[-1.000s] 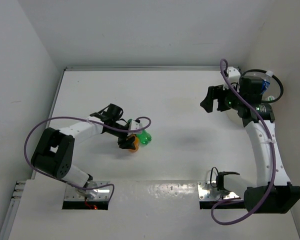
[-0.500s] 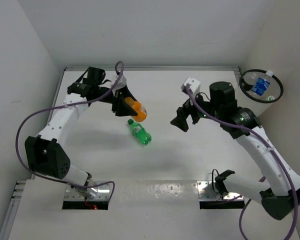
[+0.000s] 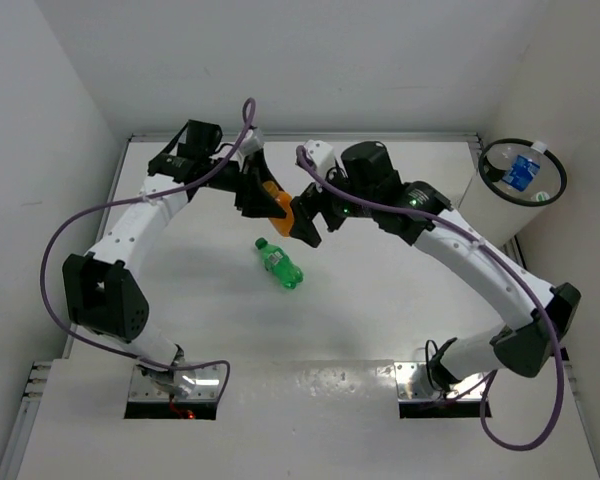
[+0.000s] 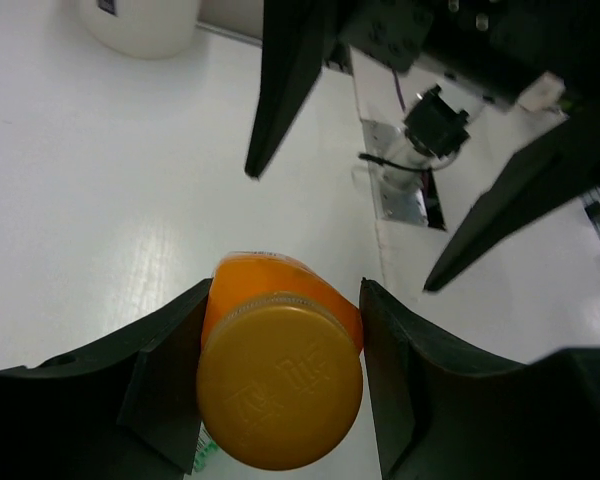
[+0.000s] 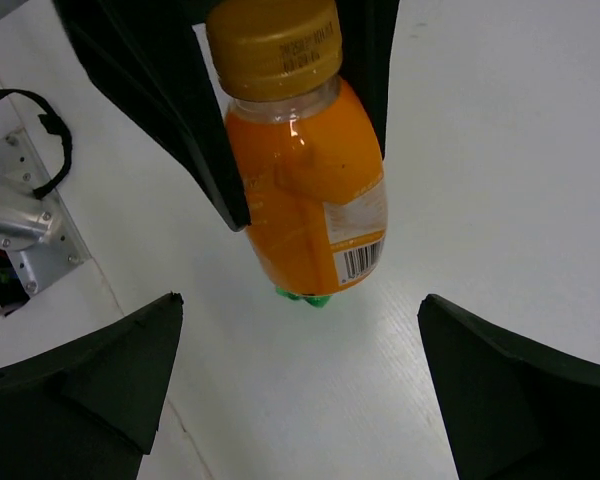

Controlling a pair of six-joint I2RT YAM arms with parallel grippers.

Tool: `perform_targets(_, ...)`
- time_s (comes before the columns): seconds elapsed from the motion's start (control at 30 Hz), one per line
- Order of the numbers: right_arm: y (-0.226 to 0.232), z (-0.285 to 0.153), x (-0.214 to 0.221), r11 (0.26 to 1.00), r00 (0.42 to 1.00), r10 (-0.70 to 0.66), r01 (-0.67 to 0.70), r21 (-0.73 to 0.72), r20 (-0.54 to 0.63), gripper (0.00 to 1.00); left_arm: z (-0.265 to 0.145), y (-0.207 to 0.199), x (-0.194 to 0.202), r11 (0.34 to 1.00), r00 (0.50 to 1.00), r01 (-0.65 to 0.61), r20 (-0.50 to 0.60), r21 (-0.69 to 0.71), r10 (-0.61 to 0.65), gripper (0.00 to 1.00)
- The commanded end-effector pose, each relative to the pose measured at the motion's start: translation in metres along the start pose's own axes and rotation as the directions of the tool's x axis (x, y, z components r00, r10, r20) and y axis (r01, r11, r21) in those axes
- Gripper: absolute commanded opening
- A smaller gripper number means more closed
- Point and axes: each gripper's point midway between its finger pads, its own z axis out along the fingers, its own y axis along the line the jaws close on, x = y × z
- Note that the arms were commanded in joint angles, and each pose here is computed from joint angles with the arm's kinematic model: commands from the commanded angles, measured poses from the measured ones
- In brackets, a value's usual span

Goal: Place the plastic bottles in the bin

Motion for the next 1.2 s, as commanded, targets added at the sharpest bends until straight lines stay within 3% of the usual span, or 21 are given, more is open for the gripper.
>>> perform_targets(0.0, -0.002, -0.002, -0.03, 0.998, 0.994, 0.063, -0.065, 0.021, 0.085, 1.0, -0.002, -0.004, -0.036, 0.996, 0.995, -0.067, 0.073, -0.055, 0.071, 0.0)
perform_targets(0.27, -0.002, 0.01, -0.047, 0.997, 0.991, 0.078, -0.078, -0.003, 0.107, 1.0, 0.002, -0.013, -0.064, 0.995, 0.984, -0.083, 0.15, -0.063, 0.092, 0.0)
perform_targets(0.5, 0.002, 0.018, -0.047, 0.999, 0.993, 0.047, -0.044, -0.026, 0.109, 1.0, 0.009, -0.023, -0.073, 1.0, 0.981, -0.026, 0.19, -0.014, 0.028, 0.0)
perform_targets(0.77, -0.012, 0.026, -0.049, 0.998, 0.992, -0.002, -0.006, 0.06, 0.128, 0.98, 0.018, -0.033, -0.075, 0.999, 0.983, 0.015, 0.183, 0.034, -0.021, 0.0)
perform_targets(0.83, -0.014, 0.028, -0.05, 0.997, 0.99, -0.017, 0.007, 0.071, 0.142, 0.96, 0.018, -0.035, -0.074, 0.998, 0.983, 0.033, 0.178, 0.046, -0.041, 0.0)
perform_targets(1.03, -0.018, 0.022, -0.048, 0.996, 0.987, -0.039, 0.026, 0.085, 0.155, 0.68, 0.021, -0.038, -0.074, 0.998, 0.983, 0.041, 0.174, 0.056, -0.05, 0.0)
perform_targets(1.13, -0.02, 0.018, -0.041, 0.996, 0.989, -0.04, 0.028, 0.085, 0.144, 0.68, 0.017, -0.036, -0.08, 0.999, 0.981, 0.035, 0.189, 0.04, -0.042, 0.0)
perform_targets(1.17, -0.02, 0.016, -0.039, 0.996, 0.989, -0.038, 0.026, 0.086, 0.142, 0.64, 0.018, -0.032, -0.08, 0.998, 0.98, 0.046, 0.193, 0.034, -0.051, 0.0)
